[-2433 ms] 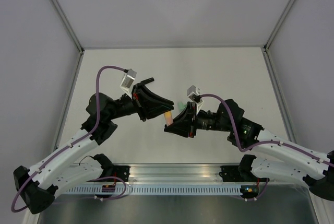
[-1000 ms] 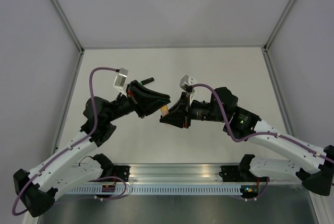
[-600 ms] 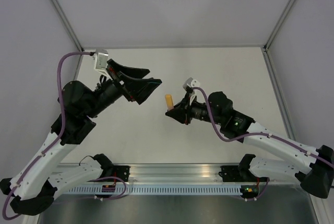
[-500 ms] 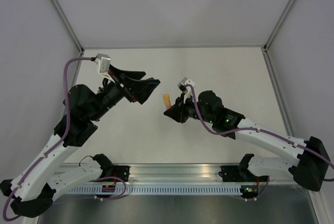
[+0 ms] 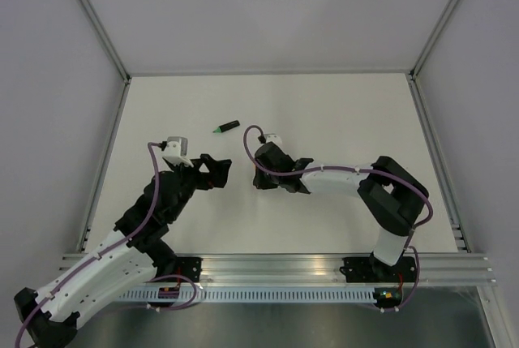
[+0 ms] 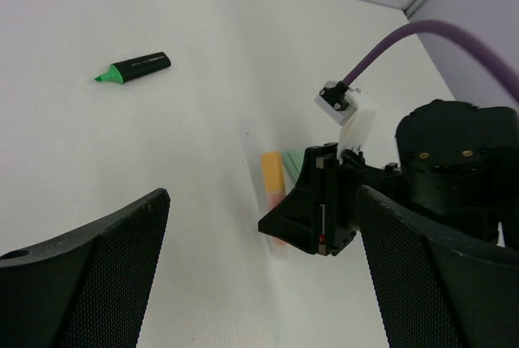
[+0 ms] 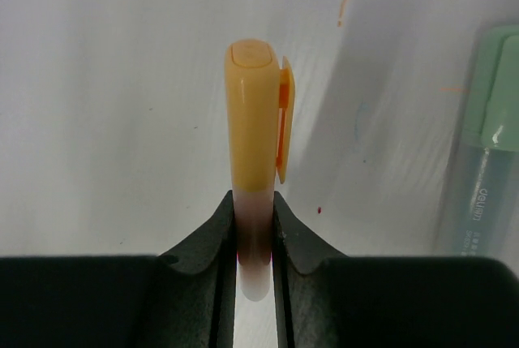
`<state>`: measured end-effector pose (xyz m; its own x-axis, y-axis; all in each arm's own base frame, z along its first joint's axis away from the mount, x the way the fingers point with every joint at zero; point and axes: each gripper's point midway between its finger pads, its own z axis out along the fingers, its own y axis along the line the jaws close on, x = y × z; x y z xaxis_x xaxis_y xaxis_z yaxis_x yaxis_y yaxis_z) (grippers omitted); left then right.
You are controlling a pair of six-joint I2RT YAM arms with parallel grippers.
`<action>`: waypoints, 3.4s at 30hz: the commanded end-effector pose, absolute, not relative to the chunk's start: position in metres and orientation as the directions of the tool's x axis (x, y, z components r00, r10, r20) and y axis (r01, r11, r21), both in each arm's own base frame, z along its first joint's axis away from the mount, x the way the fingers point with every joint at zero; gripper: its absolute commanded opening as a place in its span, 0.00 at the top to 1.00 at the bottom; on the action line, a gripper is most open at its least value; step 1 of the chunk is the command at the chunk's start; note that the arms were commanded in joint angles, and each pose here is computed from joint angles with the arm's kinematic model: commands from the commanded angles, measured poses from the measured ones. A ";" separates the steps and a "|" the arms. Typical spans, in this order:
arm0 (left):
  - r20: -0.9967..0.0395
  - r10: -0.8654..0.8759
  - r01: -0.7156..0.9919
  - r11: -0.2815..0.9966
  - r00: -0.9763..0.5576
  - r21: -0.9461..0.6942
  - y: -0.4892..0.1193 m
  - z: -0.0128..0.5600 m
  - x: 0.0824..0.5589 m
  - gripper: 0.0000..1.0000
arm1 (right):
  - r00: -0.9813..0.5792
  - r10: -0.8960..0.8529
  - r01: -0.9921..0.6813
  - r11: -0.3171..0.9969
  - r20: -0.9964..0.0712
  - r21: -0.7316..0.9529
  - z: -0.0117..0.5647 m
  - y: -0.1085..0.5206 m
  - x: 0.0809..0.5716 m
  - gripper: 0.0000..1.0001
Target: Insert the pens into the pen caps
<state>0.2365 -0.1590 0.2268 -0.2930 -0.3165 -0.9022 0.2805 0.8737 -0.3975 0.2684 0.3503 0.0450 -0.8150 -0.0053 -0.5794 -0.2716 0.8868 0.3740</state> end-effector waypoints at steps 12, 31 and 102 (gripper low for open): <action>-0.881 -0.433 0.278 0.836 -0.193 -0.472 -0.153 0.250 0.240 0.00 | -0.802 0.054 -0.064 0.982 -0.595 0.175 0.020 0.316 0.290 0.84; -0.889 -0.402 0.297 0.840 -0.220 -0.453 -0.160 0.243 0.240 0.00 | -0.773 -0.010 -0.103 0.989 -0.635 0.109 0.056 0.316 0.300 0.62; -0.192 -0.980 -0.954 0.104 -0.050 -0.282 -0.155 0.035 0.492 0.24 | -0.707 0.108 -0.212 0.911 -0.699 0.354 0.142 0.237 0.313 0.62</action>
<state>0.4886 -0.1538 0.0401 -0.0876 -0.9748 -0.2051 -0.9449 0.1465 -0.2927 0.3110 0.2331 0.1261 -0.7355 0.0951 -0.6708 -0.1844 0.9246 0.3332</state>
